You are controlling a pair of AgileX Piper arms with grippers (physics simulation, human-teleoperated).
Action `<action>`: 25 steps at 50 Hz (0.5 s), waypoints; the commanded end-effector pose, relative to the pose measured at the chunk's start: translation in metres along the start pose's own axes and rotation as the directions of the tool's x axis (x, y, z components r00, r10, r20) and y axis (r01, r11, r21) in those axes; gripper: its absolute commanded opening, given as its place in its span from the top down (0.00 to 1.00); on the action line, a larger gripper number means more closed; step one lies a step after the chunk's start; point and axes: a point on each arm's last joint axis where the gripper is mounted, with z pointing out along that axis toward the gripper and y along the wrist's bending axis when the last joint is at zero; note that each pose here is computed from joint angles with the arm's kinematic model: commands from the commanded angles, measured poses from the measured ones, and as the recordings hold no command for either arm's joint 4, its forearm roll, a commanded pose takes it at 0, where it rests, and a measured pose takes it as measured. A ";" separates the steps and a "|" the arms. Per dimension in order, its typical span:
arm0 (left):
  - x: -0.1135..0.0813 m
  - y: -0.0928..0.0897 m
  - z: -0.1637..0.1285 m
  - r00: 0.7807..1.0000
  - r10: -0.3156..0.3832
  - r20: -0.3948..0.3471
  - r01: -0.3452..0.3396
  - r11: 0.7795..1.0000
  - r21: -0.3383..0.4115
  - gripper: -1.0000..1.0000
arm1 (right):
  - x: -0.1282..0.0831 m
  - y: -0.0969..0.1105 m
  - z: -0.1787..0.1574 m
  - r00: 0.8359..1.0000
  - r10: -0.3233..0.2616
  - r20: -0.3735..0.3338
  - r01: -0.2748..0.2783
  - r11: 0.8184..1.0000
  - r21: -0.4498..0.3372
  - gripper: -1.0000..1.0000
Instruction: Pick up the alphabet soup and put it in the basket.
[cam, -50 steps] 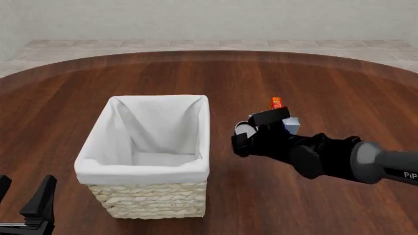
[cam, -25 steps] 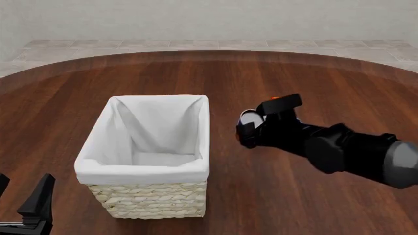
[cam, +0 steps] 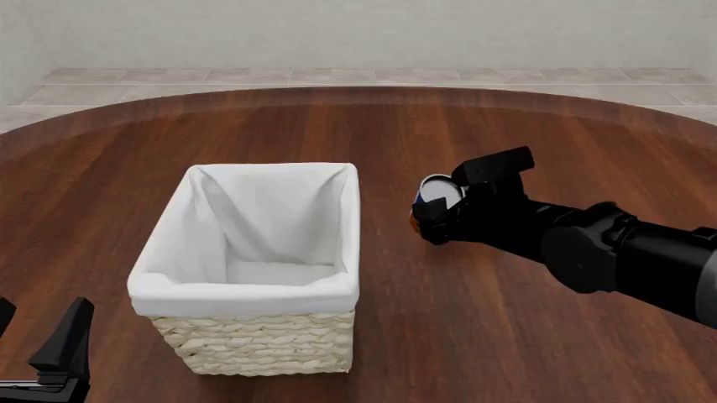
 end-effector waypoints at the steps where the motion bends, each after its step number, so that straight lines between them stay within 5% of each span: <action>1: 0.000 0.000 0.000 1.000 0.000 0.000 0.000 1.000 0.000 0.00 | -0.013 0.000 -0.012 0.999 0.010 0.034 -0.010 1.000 0.000 1.00; 25: 0.002 0.000 0.000 1.000 0.000 0.000 0.000 1.000 0.000 0.00 | -0.053 0.005 -0.041 0.994 -0.072 0.083 0.072 0.997 -0.002 1.00</action>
